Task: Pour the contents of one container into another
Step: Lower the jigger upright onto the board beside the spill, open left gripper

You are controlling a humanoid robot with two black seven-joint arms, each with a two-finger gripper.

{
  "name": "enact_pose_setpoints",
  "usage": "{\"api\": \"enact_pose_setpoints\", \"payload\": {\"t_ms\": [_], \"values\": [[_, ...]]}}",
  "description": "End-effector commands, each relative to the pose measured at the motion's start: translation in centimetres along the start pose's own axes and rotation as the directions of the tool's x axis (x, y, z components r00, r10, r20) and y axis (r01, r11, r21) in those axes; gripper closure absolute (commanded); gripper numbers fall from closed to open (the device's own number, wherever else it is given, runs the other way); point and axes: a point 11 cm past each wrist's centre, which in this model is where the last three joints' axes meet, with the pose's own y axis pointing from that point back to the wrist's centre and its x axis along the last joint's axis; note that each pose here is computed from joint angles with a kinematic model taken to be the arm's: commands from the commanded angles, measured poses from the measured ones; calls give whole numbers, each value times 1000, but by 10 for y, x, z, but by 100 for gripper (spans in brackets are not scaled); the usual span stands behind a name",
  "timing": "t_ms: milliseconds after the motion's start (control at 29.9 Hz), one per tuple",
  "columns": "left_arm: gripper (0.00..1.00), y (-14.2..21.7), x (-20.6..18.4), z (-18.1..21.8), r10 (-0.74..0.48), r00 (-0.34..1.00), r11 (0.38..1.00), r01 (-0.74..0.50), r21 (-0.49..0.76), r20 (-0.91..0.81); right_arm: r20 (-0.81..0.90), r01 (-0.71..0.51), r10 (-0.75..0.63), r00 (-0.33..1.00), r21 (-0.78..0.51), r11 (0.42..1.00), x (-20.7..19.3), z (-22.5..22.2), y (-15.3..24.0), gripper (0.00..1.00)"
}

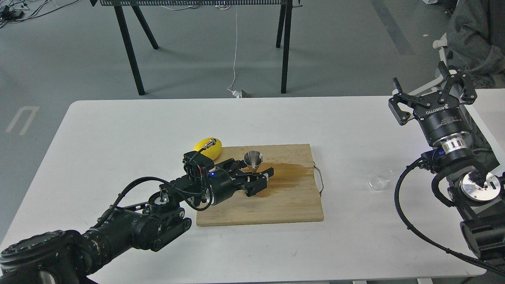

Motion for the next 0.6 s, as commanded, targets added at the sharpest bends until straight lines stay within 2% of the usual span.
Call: {"api": "enact_pose_setpoints", "payload": {"t_ms": [0, 568], "values": [[13, 11, -1, -13, -7, 1000, 1000, 7, 29, 5, 0, 0, 0, 1000, 2, 1000, 0, -1, 0, 1], [13, 29, -10, -24, -17, 1000, 998, 18, 52, -11, 2, -4, 4, 1000, 0, 1000, 2, 1, 1, 1]]}}
